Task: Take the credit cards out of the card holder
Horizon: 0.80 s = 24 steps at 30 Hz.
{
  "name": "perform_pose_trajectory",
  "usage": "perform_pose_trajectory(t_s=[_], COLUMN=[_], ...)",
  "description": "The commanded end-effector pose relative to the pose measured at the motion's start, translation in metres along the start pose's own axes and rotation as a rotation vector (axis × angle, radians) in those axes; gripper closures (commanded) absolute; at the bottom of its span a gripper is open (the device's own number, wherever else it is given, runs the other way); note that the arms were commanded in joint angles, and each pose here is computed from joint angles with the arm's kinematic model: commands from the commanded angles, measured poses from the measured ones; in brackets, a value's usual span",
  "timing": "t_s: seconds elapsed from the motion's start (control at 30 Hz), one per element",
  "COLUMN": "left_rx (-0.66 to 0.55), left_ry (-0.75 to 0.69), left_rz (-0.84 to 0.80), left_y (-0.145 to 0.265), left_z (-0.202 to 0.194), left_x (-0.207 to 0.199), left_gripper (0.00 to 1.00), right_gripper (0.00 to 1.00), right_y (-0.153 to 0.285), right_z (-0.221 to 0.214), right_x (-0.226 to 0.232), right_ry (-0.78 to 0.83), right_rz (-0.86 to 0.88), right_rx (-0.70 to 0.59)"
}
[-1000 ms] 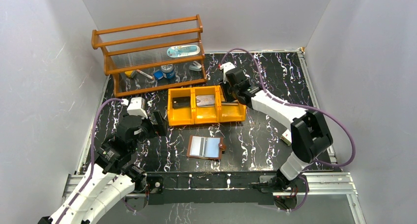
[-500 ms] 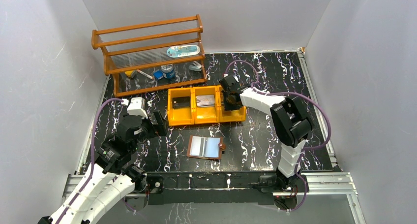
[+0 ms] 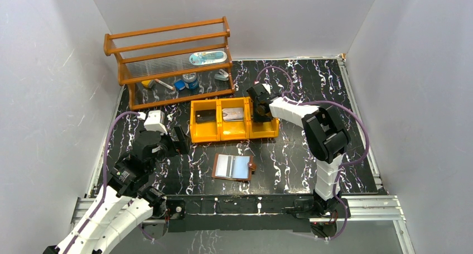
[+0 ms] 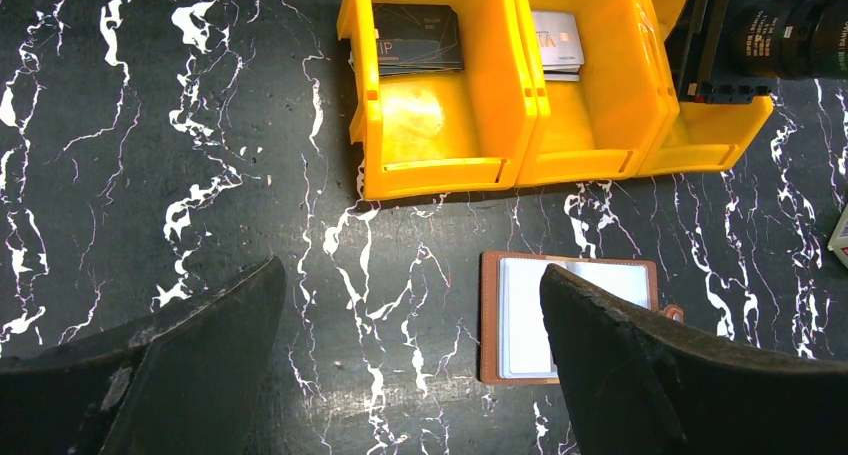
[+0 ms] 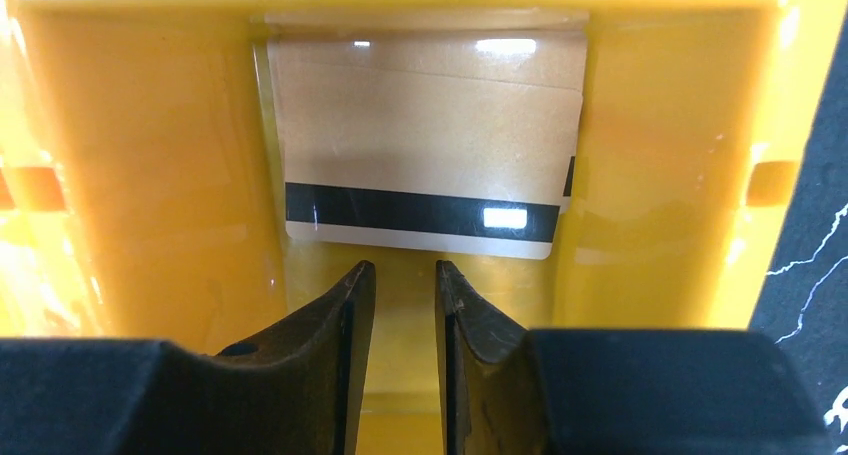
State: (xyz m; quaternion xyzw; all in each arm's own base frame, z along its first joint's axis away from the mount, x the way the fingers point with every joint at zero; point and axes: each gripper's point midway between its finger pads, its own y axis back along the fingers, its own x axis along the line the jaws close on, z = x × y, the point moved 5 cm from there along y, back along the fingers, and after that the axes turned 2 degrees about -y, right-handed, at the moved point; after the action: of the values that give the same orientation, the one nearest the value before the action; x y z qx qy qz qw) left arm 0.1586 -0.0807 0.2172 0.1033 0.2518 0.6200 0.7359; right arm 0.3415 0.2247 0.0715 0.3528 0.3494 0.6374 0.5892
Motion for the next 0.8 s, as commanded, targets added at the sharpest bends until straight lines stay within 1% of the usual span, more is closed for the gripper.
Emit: perform_pose_trajectory(t_s=[0.0, 0.3, 0.5, 0.63, 0.77], left_rx=[0.002, 0.000, 0.003, 0.003, 0.009], left_ry=[-0.007, -0.008, -0.009, -0.009, -0.011], left_rz=[0.018, 0.018, 0.019, 0.018, 0.019], left_y=[0.001, 0.001, 0.000, 0.000, 0.000], left_z=[-0.002, -0.002, -0.002, -0.002, -0.003], left_x=[0.004, 0.004, 0.004, 0.004, 0.004], left_gripper=[0.02, 0.02, 0.02, 0.02, 0.02], right_gripper=[0.63, 0.63, 0.62, 0.61, 0.60], right_y=[0.001, -0.007, -0.006, -0.001, 0.018], right_z=[0.025, 0.031, 0.032, 0.036, 0.042], right_x=[0.005, 0.006, 0.005, 0.002, 0.008], right_ry=[-0.037, -0.044, -0.035, -0.024, -0.021], right_rz=[-0.010, -0.011, -0.019, -0.034, 0.032], right_rx=[-0.097, -0.149, -0.152, -0.167, -0.178])
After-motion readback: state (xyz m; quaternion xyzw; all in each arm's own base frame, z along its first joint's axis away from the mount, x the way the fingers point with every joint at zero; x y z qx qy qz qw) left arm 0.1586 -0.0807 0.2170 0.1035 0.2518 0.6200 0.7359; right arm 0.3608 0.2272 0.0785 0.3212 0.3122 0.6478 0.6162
